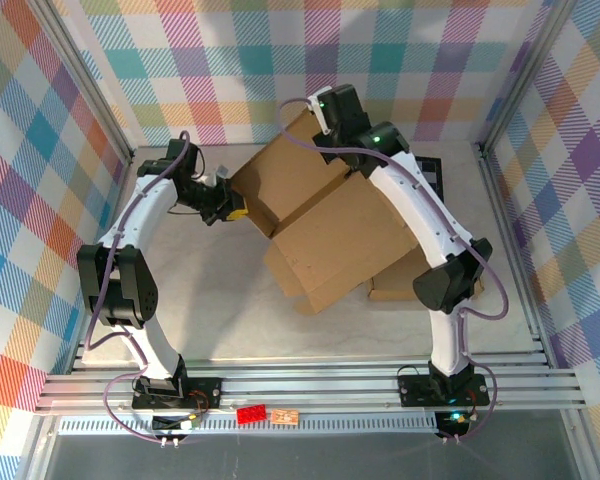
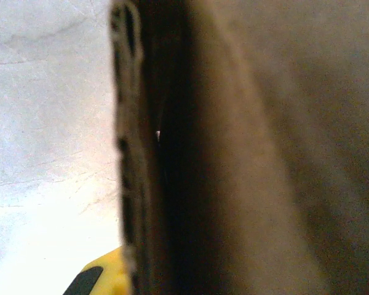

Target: Fold the paper box

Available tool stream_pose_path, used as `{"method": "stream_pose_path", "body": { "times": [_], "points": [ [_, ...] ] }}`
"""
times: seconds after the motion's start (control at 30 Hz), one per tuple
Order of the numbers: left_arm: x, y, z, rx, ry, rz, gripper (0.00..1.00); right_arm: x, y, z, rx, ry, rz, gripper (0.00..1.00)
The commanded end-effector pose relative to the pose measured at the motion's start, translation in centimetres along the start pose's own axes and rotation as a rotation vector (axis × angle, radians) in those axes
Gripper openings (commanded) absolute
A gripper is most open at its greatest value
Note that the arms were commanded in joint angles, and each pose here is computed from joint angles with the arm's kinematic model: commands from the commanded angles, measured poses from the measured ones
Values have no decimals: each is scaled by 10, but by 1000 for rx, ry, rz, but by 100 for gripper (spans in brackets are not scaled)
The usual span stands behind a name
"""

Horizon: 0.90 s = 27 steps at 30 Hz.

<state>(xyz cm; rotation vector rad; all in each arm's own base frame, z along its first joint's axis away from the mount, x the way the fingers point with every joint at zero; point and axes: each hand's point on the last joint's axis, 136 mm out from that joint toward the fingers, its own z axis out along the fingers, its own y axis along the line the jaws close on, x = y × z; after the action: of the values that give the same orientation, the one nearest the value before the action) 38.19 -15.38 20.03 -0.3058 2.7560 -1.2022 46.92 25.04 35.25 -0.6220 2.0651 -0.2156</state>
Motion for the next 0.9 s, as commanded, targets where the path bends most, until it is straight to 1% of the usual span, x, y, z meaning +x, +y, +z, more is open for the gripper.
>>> {"method": "stream_pose_path", "body": {
  "times": [0.0, 0.13, 0.23, 0.33, 0.47, 0.6, 0.63, 0.67, 0.73, 0.8, 0.87],
  "points": [
    [3, -19, -8, 40, 1, 43, 0, 13, -10, 9, 139, 54, -11, 0],
    [4, -20, -8, 34, 1, 45, 0, 13, -9, 8, 136, 56, -6, 2],
    [4, -19, -8, 31, -2, 47, 0, 14, -2, 9, 101, 60, -7, 13],
    [5, -19, -9, 29, -3, 46, 0, 18, 1, 11, 79, 72, -4, 17],
    [5, -19, -8, 27, -2, 44, 0, 26, 0, 16, 77, 97, 2, 20],
    [6, -19, -8, 26, 2, 45, 0, 25, -5, 19, 96, 97, 0, 20],
    [6, -19, -8, 26, 1, 48, 0, 26, -6, 20, 106, 100, -5, 20],
    [7, -19, -8, 24, 2, 45, 0, 27, -8, 21, 120, 105, -7, 17],
    [7, -19, -7, 22, 2, 46, 0, 29, -14, 23, 170, 119, -7, 8],
    [7, -20, -7, 21, 2, 44, 0, 27, -26, 20, 276, 121, -12, 0],
    [6, -21, -7, 19, 0, 40, 0, 23, -35, 14, 389, 108, -19, 0]
  ]
}}
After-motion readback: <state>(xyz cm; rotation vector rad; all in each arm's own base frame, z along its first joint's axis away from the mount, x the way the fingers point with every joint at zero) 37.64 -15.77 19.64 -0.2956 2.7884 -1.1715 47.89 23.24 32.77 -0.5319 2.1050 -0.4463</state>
